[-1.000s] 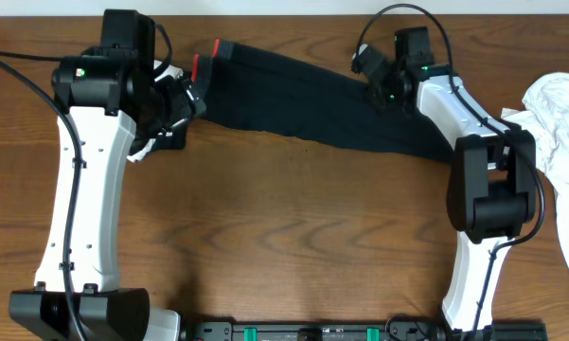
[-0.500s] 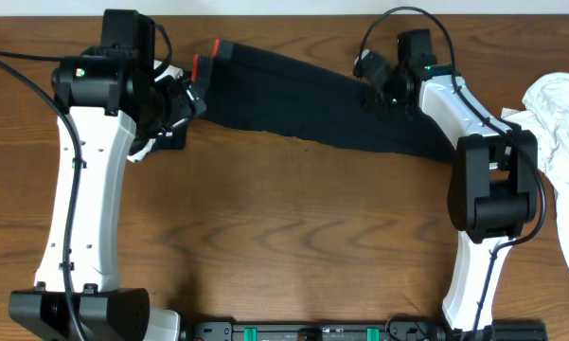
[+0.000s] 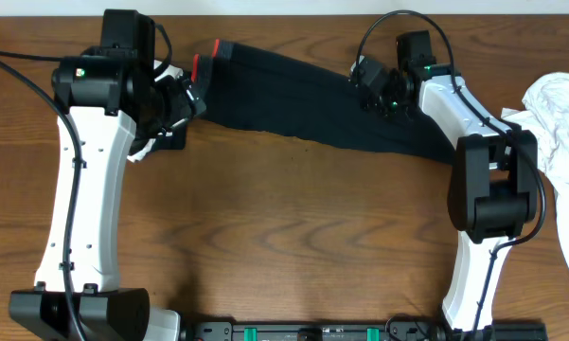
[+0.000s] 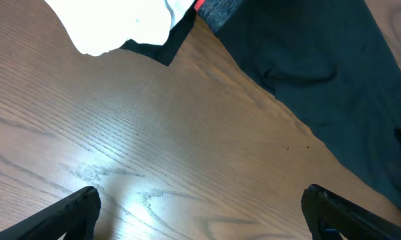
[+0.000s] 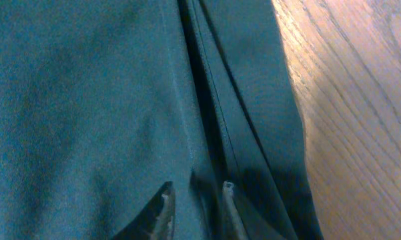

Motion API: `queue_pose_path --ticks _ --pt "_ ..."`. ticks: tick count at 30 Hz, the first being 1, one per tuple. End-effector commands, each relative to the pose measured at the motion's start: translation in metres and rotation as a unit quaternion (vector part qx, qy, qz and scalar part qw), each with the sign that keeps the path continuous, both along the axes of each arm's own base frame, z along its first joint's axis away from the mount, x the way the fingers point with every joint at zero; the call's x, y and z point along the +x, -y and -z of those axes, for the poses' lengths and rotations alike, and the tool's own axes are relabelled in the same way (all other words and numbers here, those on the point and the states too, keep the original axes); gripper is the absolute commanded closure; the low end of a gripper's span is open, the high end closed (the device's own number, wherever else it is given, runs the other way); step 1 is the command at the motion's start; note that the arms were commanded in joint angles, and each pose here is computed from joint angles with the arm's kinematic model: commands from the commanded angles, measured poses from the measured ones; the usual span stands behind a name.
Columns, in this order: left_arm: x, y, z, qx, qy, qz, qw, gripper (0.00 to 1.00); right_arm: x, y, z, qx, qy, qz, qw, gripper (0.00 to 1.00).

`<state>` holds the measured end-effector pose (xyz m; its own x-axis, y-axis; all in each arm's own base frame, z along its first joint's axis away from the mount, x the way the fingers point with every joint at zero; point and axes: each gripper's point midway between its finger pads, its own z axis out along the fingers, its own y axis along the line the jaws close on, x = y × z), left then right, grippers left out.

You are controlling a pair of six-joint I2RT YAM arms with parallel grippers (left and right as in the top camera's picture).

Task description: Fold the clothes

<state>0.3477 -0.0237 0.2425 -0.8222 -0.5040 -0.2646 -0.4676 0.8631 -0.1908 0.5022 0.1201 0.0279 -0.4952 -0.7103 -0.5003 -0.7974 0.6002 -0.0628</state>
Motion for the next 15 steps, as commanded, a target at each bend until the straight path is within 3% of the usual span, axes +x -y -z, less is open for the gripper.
queue_pose_path --ticks 1,3,4,7,15 --pt "0.001 -0.002 -0.003 0.004 0.004 -0.001 1.0 0.02 -0.007 -0.004 0.02 0.004 -0.02 -0.015 1.0 0.76" --pt "0.001 -0.002 -0.003 0.004 0.004 -0.001 1.0 0.02 -0.007 -0.004 0.027 0.003 -0.024 -0.015 1.0 0.8" --pt "0.001 -0.002 -0.003 0.004 0.004 -0.001 1.0 0.02 -0.006 -0.004 0.03 0.003 -0.023 -0.014 1.0 0.88" --pt "0.001 -0.002 -0.003 0.004 0.004 -0.001 1.0 0.02 -0.001 -0.004 0.028 0.004 -0.014 -0.009 1.0 0.99" --pt "0.001 -0.002 -0.003 0.004 0.004 -0.001 1.0 0.02 0.02 0.003 -0.002 0.01 0.032 0.025 0.999 0.99"
